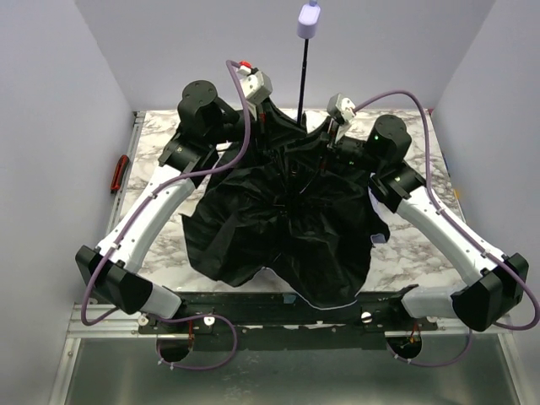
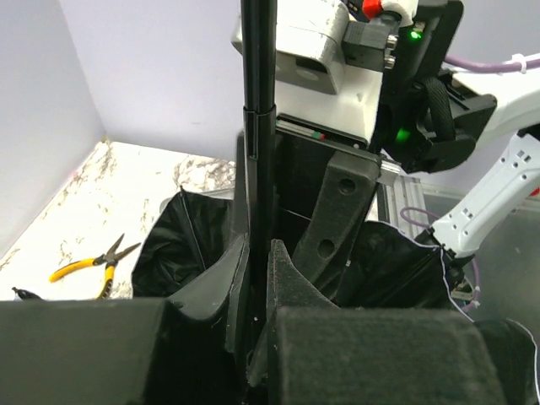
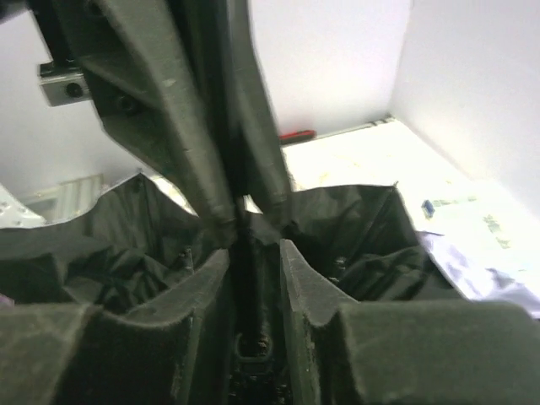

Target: Open the umbrella

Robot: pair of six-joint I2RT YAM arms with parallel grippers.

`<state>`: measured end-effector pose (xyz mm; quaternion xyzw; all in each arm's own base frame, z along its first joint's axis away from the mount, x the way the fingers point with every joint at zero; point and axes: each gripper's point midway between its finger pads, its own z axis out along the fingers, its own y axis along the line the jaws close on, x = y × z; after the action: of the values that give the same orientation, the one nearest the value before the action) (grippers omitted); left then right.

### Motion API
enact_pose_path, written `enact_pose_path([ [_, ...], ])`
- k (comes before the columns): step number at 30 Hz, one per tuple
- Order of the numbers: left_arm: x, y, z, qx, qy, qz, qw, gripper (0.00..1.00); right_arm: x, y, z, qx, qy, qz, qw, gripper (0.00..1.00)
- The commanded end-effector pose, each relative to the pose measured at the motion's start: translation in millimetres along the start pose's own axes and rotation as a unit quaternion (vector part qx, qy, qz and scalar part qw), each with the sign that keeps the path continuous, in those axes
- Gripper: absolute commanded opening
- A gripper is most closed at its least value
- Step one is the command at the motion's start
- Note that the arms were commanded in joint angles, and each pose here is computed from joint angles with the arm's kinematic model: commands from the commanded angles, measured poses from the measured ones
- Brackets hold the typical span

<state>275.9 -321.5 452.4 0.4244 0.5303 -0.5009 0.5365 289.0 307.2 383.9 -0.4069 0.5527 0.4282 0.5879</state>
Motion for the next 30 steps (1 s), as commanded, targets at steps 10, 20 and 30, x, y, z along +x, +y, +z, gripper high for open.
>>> enact_pose_path([
  [10, -38, 19, -42, -0.075, -0.078, 0.027, 0.994, 0.60, -40, -20, 2, 0.076, -0.072, 0.049, 0.993, 0.01],
  [20, 35, 38, -60, -0.100, 0.034, 0.096, 0.990, 0.42, -51, -22, -1, 0.086, -0.097, 0.019, 0.991, 0.01],
  [30, 46, 30, -20, -0.066, 0.045, 0.107, 0.991, 0.34, -56, -21, 0, 0.078, -0.110, 0.001, 0.991, 0.01],
])
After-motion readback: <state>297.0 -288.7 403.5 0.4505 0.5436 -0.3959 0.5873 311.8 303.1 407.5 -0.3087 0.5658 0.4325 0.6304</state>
